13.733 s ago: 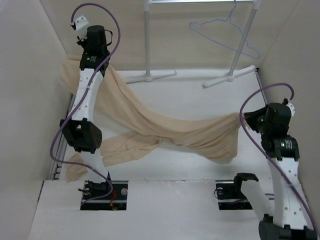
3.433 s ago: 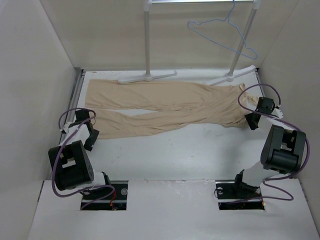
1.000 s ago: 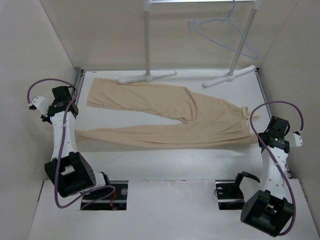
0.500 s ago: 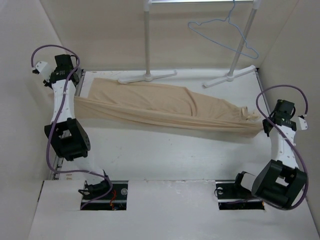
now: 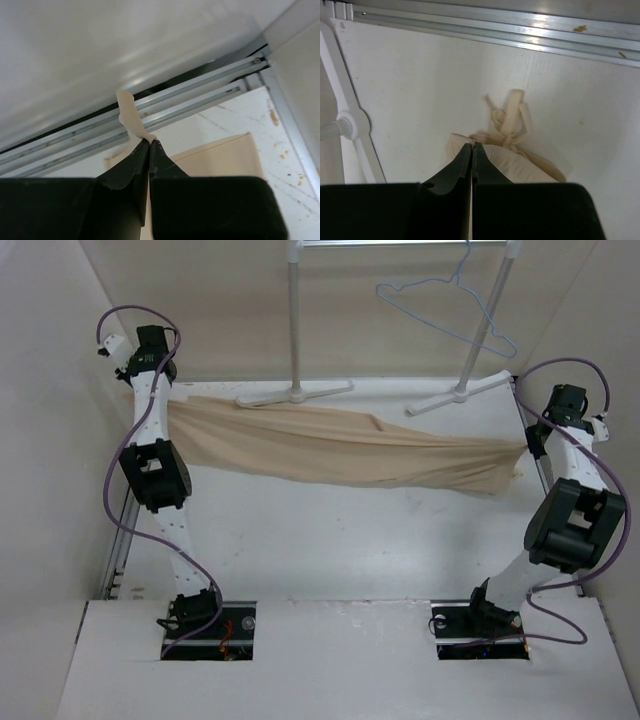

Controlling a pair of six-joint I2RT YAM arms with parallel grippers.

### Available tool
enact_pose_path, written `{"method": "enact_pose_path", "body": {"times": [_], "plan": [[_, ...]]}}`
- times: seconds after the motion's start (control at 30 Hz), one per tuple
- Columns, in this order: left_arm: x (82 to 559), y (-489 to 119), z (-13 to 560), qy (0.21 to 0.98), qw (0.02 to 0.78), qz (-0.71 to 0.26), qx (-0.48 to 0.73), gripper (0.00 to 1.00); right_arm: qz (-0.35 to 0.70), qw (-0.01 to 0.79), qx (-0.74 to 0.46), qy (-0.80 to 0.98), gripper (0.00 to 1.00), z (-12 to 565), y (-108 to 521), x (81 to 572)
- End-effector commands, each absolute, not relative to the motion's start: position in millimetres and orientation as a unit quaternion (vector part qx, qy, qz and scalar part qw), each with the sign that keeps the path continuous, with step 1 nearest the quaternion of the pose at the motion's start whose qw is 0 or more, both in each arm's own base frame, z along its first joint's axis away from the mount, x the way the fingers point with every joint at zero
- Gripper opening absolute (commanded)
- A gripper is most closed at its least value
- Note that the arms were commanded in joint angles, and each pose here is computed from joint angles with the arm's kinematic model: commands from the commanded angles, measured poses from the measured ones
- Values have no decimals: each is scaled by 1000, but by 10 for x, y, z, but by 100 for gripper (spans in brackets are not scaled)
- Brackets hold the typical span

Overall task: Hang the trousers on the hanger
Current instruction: Fold the trousers

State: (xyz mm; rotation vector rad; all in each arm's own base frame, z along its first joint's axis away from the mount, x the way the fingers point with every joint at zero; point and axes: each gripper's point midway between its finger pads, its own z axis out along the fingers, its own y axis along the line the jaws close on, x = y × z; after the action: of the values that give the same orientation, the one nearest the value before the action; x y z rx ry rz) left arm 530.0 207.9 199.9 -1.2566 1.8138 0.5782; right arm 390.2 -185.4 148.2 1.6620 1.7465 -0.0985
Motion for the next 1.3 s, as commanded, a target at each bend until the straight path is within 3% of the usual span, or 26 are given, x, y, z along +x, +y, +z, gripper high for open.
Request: {"method": "enact_pose_path", "body": {"times": [0.0, 0.17, 0.27, 0.33, 0.43, 0.5, 0.67, 0.8, 0.87, 0.93, 1.0, 1.1, 1.27], "plan": [[5571, 2111, 2331, 694, 470, 215, -502, 0, -35, 402, 643, 651, 0, 1743, -2021, 4230], [6016, 2120, 2291, 667, 514, 191, -504, 1, -40, 397, 636, 660, 0, 1625, -2125, 4564], [6213, 2098, 2238, 656, 538, 171, -502, 7, -43, 395, 631, 666, 7, 1540, -2187, 4731], [6307, 2077, 2157, 654, 547, 156, -499, 18, -37, 401, 623, 671, 23, 1507, -2183, 4874], [6360, 2054, 2186, 647, 562, 139, -496, 47, -17, 410, 597, 689, 50, 1524, -2068, 5048], [6343, 2028, 2293, 645, 571, 130, -491, 64, -10, 420, 578, 699, 61, 1610, -1939, 5083], [5991, 2030, 2456, 661, 561, 126, -482, 72, 7, 452, 533, 715, 74, 1875, -1487, 4956], [5397, 1834, 2251, 681, 531, 100, -494, 60, 13, 464, 512, 723, 72, 1897, -1222, 4688], [5073, 1667, 2056, 695, 514, 81, -496, 57, 19, 467, 505, 725, 57, 1856, -1083, 4524], [4780, 1522, 1830, 705, 493, 61, -506, 57, 28, 465, 500, 730, 23, 1774, -941, 4380], [4571, 1374, 1575, 717, 462, 28, -522, 56, 43, 458, 498, 735, 9, 1698, -802, 4257], [4401, 1258, 1211, 728, 410, -29, -548, 57, 72, 450, 479, 750, 9, 1633, -563, 4160], [4487, 1092, 726, 755, 348, -96, -547, 59, 96, 451, 449, 766, 25, 1587, -257, 3998]]}}
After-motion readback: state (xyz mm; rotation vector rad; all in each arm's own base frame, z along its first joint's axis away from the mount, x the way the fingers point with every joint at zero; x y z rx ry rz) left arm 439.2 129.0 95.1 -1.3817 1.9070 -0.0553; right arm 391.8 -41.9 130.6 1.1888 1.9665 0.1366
